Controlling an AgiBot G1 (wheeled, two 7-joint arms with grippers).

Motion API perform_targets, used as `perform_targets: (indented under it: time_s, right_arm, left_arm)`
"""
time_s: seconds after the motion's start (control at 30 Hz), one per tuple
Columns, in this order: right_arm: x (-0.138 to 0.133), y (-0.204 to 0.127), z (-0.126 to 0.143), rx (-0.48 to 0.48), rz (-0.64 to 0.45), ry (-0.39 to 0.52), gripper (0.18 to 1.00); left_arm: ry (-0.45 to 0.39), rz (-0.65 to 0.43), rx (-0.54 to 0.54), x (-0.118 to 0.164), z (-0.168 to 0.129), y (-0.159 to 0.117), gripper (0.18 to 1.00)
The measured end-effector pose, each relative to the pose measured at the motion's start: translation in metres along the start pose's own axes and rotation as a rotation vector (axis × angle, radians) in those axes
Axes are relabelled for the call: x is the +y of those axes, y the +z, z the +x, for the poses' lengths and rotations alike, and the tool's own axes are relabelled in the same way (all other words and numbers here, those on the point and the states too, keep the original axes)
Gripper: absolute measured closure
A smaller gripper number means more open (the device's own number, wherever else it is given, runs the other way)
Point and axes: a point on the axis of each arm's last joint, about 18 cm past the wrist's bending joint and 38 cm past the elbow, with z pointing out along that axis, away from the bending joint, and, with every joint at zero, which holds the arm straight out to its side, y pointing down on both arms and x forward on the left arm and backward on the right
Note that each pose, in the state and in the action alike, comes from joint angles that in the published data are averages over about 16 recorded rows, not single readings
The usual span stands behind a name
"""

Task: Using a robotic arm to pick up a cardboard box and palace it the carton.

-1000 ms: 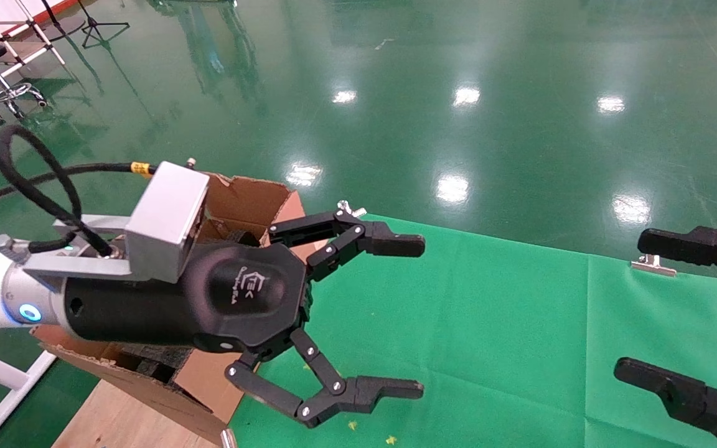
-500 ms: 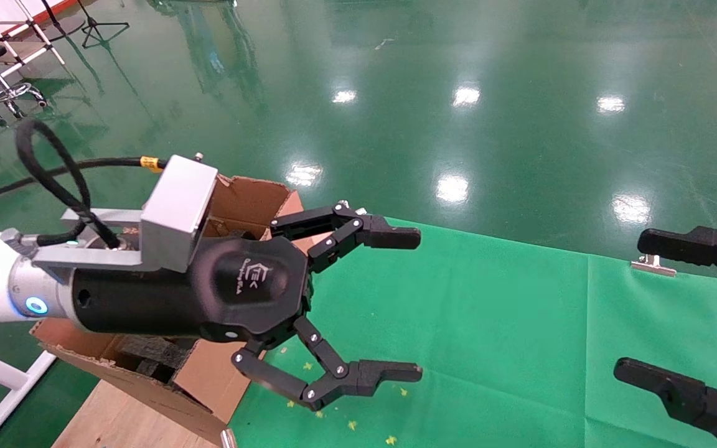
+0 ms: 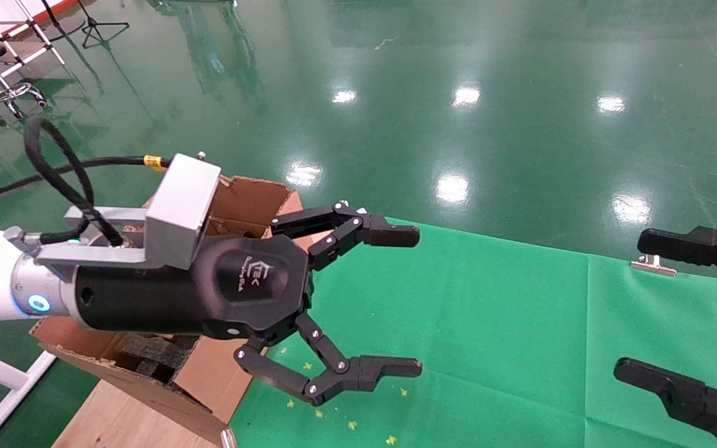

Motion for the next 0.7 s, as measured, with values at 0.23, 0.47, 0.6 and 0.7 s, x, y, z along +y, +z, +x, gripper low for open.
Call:
perform_targets:
  time_s: [0.23,0.47,0.6,0.7]
  right_arm:
    - [0.0000,0.0000,0.0000,0.000,0.000,0.000,0.178]
    - [0.0000,0.0000,0.0000,0.000,0.000,0.000,0.178]
    - [0.0000,0.0000,0.0000,0.000,0.000,0.000,0.178]
    - [0.0000,0.0000,0.0000,0.000,0.000,0.000,0.178]
  left_arm:
    - [0.000,-0.001,-0.001,0.0002,-0.0004,0.0000,0.183]
    - [-0.001,-0.002,-0.002,0.0003,-0.0006,0.0000,0.183]
    - [-0.001,-0.002,-0.002,0.0004,-0.0007,0.0000,0.183]
    - [-0.001,-0.002,-0.002,0.0004,-0.0007,0.0000,0.183]
